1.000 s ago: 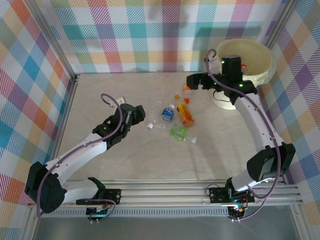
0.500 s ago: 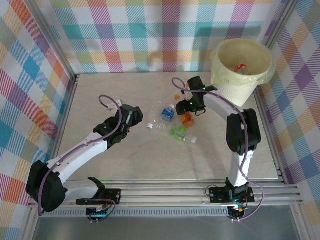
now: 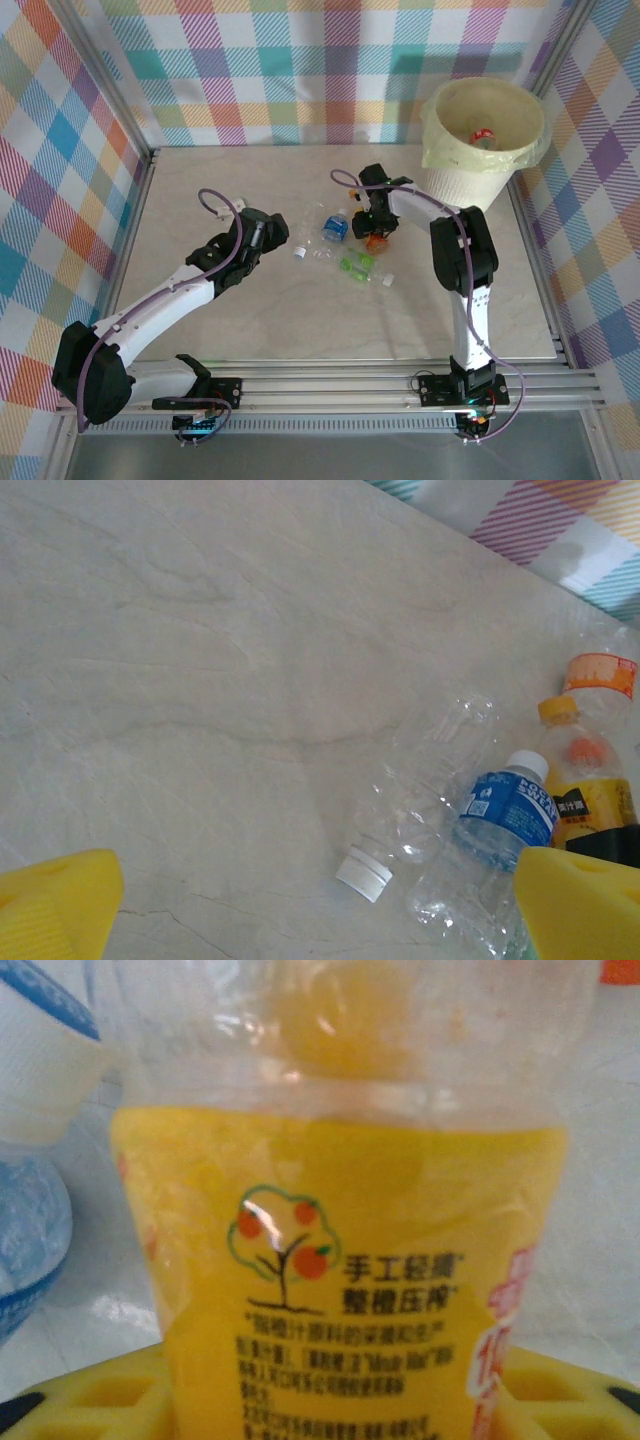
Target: Put the plastic bottles in the bin
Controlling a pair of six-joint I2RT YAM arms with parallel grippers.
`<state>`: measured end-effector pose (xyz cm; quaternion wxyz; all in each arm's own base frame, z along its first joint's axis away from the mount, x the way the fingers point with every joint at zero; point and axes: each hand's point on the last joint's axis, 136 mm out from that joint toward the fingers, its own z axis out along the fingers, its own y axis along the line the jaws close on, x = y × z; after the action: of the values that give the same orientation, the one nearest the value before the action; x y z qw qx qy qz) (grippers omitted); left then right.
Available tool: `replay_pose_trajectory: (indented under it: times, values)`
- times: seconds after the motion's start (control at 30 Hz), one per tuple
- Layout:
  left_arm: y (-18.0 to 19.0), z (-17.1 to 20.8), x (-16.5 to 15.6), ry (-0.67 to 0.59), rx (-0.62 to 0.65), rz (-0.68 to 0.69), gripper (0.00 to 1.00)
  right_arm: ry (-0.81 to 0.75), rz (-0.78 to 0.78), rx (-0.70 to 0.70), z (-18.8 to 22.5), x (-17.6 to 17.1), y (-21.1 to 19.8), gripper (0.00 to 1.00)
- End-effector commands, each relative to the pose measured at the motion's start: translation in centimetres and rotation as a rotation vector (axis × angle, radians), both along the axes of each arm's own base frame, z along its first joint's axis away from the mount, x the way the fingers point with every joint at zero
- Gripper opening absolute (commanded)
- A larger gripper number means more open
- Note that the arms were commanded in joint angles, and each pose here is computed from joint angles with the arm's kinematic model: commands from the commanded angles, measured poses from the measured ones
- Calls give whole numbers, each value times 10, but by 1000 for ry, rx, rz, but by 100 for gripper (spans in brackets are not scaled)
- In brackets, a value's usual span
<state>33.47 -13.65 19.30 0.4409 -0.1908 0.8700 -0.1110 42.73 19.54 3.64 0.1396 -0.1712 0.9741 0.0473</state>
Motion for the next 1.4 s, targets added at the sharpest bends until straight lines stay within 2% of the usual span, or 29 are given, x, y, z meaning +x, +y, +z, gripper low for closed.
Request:
replay_pose_trajectory:
  times: [0.0,0.2,0.4,0.67,0.87,1.03,1.2,1.37]
  values:
    - [-8,12,8,-41,-33,-33,100,-154,3,23,60,8,-2,48]
    - [-34,30,13,-113,-107,-159,100,-350,12,164,151,8,5,42]
    - [-50,40,13,-158,-151,-245,100,-513,-33,346,243,1,-5,39]
    - [-47,38,11,-161,-153,-236,100,-666,-185,536,327,4,-78,37]
    - [-45,39,10,-165,-152,-232,100,-762,-348,536,363,20,-153,37]
    - [-41,39,7,-168,-153,-219,100,-791,-454,520,379,31,-200,38]
    - [-38,38,5,-169,-153,-207,100,-763,-575,515,375,59,-243,40]
    - [-35,37,4,-167,-157,-194,100,-720,-655,413,355,87,-268,42]
